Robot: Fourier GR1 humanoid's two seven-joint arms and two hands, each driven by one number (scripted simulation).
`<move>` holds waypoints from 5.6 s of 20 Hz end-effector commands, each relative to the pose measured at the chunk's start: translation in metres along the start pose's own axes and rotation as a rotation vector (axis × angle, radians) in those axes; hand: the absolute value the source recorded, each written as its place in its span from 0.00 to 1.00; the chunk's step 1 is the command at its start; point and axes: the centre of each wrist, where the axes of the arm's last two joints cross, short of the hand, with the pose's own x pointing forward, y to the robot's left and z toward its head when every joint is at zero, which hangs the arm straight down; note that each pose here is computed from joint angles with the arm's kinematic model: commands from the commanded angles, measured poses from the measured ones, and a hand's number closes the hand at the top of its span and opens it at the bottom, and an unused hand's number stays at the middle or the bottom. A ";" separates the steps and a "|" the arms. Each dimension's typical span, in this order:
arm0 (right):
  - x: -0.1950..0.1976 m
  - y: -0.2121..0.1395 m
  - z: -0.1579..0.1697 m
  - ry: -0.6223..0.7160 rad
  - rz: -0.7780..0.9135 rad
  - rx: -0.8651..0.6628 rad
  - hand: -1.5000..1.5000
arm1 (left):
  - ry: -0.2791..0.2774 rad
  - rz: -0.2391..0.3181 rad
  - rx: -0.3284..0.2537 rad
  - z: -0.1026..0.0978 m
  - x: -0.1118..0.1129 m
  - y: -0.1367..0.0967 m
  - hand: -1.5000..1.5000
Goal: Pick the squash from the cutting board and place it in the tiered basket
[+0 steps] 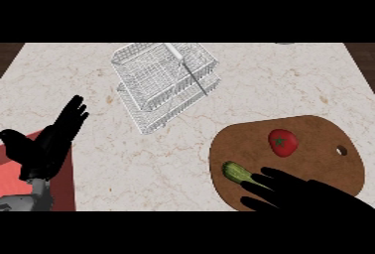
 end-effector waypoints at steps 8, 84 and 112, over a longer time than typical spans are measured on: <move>-0.012 0.059 -0.052 0.073 0.051 -0.004 0.00 | 0.019 0.006 -0.008 0.006 -0.002 -0.012 0.50; 0.081 -0.145 -0.190 1.141 -0.268 -1.115 1.00 | -0.013 -0.014 -0.084 -0.021 0.026 -0.016 0.50; -0.001 -0.165 -0.270 1.197 -0.254 -1.259 0.00 | -0.008 0.002 -0.081 -0.010 0.017 -0.022 0.50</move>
